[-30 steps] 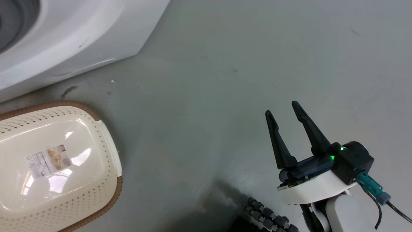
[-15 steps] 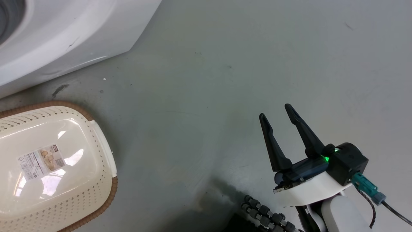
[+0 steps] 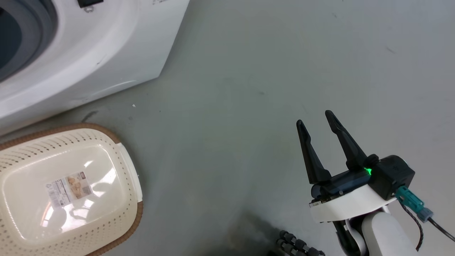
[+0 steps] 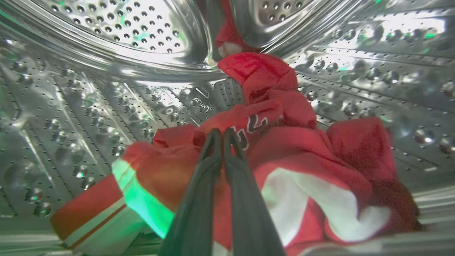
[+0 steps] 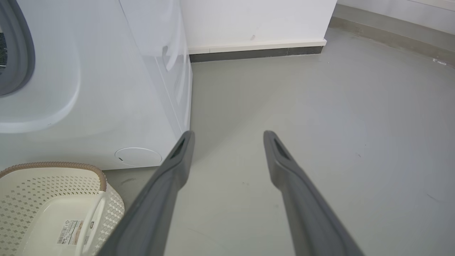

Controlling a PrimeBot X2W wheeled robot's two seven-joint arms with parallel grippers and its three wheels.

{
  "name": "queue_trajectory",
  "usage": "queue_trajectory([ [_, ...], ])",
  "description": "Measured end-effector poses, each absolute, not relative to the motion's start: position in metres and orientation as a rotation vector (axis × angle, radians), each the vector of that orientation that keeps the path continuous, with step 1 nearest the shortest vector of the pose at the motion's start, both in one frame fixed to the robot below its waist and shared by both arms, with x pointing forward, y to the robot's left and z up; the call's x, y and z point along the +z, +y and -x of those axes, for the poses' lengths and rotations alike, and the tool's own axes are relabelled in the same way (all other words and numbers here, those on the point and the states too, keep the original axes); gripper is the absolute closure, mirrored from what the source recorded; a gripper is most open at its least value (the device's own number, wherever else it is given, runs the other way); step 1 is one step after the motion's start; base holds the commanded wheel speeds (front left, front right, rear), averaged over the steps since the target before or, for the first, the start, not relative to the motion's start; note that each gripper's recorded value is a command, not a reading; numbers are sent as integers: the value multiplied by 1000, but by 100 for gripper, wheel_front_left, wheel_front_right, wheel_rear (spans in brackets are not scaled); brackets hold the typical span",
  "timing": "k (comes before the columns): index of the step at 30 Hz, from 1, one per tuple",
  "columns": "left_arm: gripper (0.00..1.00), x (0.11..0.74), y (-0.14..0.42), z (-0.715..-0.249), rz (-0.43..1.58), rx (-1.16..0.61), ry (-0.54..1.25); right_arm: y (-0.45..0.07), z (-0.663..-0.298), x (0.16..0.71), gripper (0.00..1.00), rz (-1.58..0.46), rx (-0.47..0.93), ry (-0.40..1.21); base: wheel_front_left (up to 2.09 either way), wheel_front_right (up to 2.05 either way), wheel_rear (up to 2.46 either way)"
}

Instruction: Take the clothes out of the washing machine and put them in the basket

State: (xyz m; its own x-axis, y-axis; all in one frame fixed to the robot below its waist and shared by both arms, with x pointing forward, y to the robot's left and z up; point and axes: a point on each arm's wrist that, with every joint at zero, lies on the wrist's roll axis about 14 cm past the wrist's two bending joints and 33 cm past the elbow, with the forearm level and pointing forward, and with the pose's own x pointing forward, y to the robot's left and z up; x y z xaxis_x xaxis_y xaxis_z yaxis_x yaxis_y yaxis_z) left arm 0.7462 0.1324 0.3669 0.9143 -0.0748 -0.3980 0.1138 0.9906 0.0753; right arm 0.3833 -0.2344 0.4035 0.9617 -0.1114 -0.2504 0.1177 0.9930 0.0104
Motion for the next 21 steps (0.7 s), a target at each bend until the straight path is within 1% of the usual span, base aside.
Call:
queue_trajectory([
  [6,100,388,133,-726,-65,-95,294,-235,-379,425,0,-29,-120,201,0,0,0],
  [21,100,456,153,-637,-7,-68,111,-234,-347,479,0,-37,-127,86,0,0,0],
])
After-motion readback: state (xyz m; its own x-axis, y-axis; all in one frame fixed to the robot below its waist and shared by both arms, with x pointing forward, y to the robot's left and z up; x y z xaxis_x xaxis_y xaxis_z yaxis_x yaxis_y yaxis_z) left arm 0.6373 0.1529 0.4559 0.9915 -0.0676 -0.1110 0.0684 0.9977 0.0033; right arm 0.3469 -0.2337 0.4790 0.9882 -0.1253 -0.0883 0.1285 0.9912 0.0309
